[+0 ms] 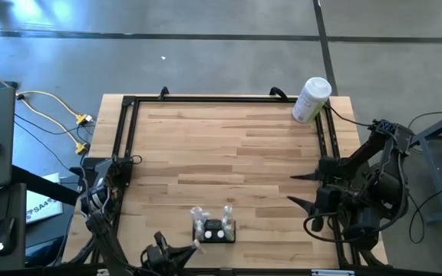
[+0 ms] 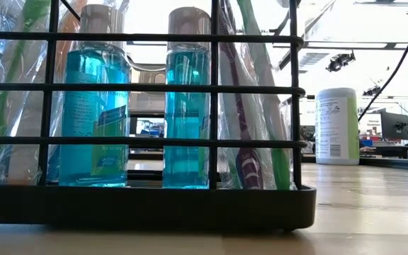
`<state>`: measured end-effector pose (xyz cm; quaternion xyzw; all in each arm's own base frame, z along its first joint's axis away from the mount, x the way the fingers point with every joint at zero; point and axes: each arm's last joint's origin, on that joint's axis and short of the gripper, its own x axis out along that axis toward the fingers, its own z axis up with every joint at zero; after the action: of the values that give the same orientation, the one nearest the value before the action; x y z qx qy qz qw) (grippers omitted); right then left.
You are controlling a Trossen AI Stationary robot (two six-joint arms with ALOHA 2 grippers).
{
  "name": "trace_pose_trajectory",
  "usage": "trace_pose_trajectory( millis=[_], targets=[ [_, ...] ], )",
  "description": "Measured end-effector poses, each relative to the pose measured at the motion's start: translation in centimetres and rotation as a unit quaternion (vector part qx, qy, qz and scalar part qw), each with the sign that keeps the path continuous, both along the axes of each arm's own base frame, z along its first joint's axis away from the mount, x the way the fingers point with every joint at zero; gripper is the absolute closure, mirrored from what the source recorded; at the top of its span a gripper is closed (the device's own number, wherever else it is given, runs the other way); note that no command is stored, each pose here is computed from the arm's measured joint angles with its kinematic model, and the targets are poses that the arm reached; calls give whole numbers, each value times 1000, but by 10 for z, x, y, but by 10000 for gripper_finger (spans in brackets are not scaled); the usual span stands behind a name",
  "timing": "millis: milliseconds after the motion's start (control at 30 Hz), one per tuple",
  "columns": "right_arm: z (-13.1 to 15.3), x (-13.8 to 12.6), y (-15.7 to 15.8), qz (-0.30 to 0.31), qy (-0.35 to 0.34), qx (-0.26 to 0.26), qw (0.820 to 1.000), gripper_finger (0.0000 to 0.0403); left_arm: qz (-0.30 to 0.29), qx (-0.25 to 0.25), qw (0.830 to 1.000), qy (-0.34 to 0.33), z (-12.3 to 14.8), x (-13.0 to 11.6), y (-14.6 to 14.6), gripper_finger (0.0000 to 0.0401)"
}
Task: Pick & Place toothbrushing station
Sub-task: Put the orange toothbrush into the black wire organizer
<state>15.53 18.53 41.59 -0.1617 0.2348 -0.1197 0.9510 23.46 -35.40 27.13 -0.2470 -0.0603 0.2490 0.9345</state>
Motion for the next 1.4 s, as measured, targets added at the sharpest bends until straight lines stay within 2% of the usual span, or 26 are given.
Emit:
trace_pose_trajectory(
  millis=[267,467,567,700,800,900,1000,1067,1167,1400],
  targets=[
    [0,0,1,2,2,9,1000,153,9,20,999,30,-4,2,9,401],
    [0,0,1,1,0,10,1000,153,11,41,998,55,15,-1,18,401],
    [0,1,1,1,-1,11,1000,153,8,66,995,72,34,-6,26,401],
    [1,1,1,0,-5,12,1000,153,3,90,993,82,59,-21,47,401],
    [1,1,1,-3,-10,11,1000,153,-4,102,992,73,69,-39,67,401],
    [1,1,1,-5,-14,12,1000,153,-3,90,994,58,62,-54,93,401],
    [2,1,2,-5,-16,14,1000,153,-1,26,1000,10,45,-64,111,401],
    [2,2,2,-6,-17,16,1000,153,-1,-1,1000,-6,33,-63,110,401],
    [2,2,2,-6,-17,16,1000,153,-6,-6,1000,-9,22,-59,96,401],
    [2,1,1,-5,-15,10,1000,153,-34,-8,999,-11,27,-64,66,401]
  ],
)
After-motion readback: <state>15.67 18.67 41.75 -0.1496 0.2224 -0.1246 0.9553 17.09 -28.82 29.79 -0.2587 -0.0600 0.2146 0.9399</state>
